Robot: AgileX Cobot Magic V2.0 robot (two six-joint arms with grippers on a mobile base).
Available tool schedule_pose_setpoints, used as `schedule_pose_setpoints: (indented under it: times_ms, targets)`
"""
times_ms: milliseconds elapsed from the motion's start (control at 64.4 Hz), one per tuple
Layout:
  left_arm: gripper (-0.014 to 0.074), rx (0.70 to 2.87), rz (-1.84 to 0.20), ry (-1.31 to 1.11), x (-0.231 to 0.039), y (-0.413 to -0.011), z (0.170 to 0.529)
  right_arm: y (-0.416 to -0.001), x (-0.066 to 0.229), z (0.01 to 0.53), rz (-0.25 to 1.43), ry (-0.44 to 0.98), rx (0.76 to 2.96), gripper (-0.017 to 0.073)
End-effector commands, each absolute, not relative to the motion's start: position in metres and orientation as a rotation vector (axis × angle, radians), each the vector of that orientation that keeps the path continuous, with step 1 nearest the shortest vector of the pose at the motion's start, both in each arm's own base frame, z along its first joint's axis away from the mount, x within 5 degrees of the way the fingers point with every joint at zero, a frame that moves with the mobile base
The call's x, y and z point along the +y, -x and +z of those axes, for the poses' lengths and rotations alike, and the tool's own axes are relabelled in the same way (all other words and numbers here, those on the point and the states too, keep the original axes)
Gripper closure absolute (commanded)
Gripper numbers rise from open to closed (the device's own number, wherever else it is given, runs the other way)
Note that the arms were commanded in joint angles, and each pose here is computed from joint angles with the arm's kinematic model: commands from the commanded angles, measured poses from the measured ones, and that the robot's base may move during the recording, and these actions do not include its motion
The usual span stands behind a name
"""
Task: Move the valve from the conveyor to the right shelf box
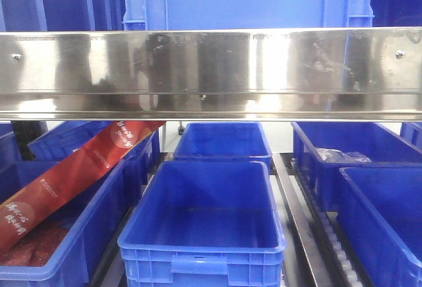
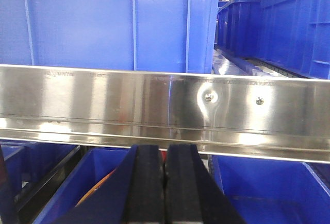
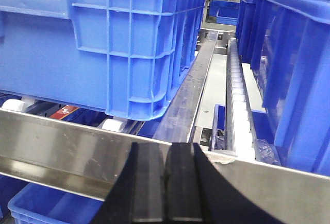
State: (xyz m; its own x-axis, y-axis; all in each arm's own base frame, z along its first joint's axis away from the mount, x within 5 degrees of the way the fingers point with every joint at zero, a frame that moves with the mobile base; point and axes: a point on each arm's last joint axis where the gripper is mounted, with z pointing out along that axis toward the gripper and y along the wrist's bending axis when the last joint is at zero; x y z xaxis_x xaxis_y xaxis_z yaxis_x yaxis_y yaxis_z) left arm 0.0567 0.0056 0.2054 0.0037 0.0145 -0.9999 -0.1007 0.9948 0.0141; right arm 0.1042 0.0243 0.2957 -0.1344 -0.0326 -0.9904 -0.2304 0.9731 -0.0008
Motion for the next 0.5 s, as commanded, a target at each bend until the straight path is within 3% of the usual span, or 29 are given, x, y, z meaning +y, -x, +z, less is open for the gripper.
schedule_pose_setpoints:
  times_ms: [0, 217, 481]
  targets:
    - [0.0704, 1.541, 0.085, 0.078, 0.006, -0.056, 0.208, -0.104, 0.023, 0.298, 0.167, 0.191, 1.673, 0.0715]
    - [0.0704, 1.541, 0.085, 0.078, 0.006, -0.056, 0.208, -0.101, 0.019, 0.299, 0.141, 0.163, 1.654, 0.0715]
    - [0.0704, 1.541, 0.085, 0.078, 0.006, -0.056, 0.208, -0.074, 0.001, 0.277, -0.006, 0.015, 1.610, 0.0715]
